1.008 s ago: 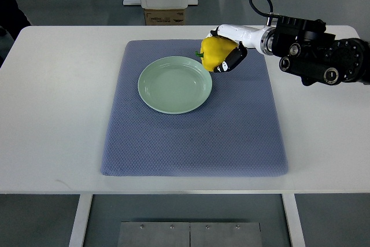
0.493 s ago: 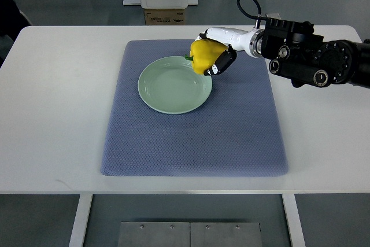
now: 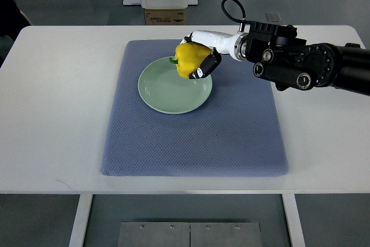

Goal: Place yellow pepper on plate with right hand
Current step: 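Carry the pepper over the green plate and lower it, then open the right hand to release the pepper onto the plate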

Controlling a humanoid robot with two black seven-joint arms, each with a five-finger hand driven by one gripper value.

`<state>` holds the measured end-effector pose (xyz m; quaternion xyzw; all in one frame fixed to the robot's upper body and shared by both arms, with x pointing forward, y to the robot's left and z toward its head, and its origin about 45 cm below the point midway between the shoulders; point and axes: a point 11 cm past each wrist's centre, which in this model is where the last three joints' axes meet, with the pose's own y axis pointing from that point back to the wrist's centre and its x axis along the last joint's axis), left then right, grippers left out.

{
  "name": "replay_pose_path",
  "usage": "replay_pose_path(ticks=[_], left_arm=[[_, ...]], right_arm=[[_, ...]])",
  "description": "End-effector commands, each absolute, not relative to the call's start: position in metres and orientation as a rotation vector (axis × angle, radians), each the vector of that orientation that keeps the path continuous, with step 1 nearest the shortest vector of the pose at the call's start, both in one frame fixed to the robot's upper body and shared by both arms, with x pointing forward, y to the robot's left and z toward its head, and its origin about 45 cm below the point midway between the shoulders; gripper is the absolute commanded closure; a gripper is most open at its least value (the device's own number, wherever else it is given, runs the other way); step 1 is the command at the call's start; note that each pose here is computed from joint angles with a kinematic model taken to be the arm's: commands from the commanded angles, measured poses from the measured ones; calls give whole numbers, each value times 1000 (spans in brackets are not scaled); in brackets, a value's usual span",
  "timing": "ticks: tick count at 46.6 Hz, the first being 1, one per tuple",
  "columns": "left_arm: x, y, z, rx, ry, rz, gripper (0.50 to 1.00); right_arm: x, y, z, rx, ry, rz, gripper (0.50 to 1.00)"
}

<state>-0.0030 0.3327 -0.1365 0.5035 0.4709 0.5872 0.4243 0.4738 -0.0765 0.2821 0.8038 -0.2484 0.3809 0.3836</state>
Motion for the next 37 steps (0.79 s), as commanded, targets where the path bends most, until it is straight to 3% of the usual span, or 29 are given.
replay_pose_path(ticks=[1,18,27,34,35,37], left_arm=[[-3,333,-136,1260,1176,1469,500],[-3,333,-136,1260,1179,1469,500],[-3,333,-136,1261,1177,1468,500],[-3,333,-136,1261,1177,1468,500],[-3,333,-136,1260,1179,1469,500],[-3,333,-136,1259,1177,1467,500]], right_arm=[[473,-74,281,2053,-627,971,1000],[453,-52,244,2110,-579,911,1000],[472,-92,216,2044,-708,829,1000],[477,-95,221,2032,-730,841,1000],[478,-95,221,2033,-732,841,986],[478,-94,223,2041,-742,835,717]])
